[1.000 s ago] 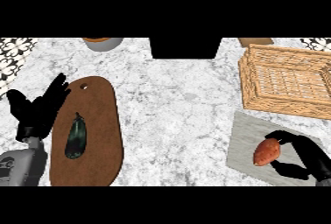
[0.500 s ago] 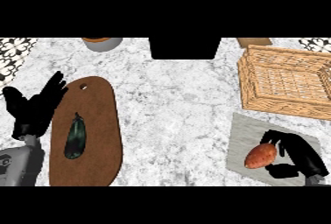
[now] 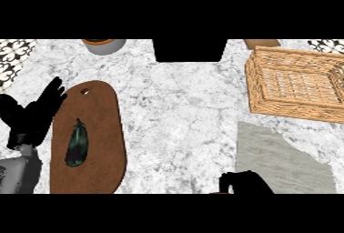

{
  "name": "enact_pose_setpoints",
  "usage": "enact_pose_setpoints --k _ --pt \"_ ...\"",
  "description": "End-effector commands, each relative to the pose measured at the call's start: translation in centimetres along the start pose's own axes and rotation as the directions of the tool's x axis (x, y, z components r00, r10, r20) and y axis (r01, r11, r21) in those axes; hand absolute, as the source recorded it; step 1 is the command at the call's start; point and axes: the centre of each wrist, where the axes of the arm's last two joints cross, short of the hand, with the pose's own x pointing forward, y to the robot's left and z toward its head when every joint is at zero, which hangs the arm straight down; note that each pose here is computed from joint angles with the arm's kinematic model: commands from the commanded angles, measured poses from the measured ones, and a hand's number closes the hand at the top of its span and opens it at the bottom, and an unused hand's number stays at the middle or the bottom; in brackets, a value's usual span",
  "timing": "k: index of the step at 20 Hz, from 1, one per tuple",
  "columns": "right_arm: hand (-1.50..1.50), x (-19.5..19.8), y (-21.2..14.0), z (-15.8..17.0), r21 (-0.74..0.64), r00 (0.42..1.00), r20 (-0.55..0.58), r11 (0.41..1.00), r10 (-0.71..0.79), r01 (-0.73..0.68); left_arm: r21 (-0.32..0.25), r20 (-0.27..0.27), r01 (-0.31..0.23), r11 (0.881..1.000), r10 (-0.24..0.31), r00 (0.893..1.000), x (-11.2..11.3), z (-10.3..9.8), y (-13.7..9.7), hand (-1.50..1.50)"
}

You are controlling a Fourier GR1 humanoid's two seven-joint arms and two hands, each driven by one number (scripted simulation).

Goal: Pick the sweet potato from the placemat and place it in the basket

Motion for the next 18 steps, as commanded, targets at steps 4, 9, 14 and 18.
enact_pose_setpoints --k 4,9,14,18 --pt "1.50 7.4 0.6 4.2 -0.096 0.933 0.230 0.948 -0.276 0.304 0.024 0.002 0.010 1.000 -0.010 1.000 -1.3 0.3 1.3 0.00" --pt "1.50 11.7 -3.3 7.5 -0.270 0.880 0.361 0.868 -0.309 0.416 0.014 -0.008 -0.005 1.000 0.005 1.000 -0.1 0.2 0.8 0.00" --pt "1.50 12.5 -7.2 9.8 -0.405 0.908 0.312 0.826 -0.278 0.392 -0.011 -0.003 0.007 1.000 -0.007 1.000 0.6 0.5 0.5 0.00" --pt "1.50 13.4 -9.2 11.9 -0.472 0.923 0.269 0.798 -0.274 0.374 0.009 0.003 -0.002 1.000 0.002 1.000 1.1 -0.8 -0.9 0.00"
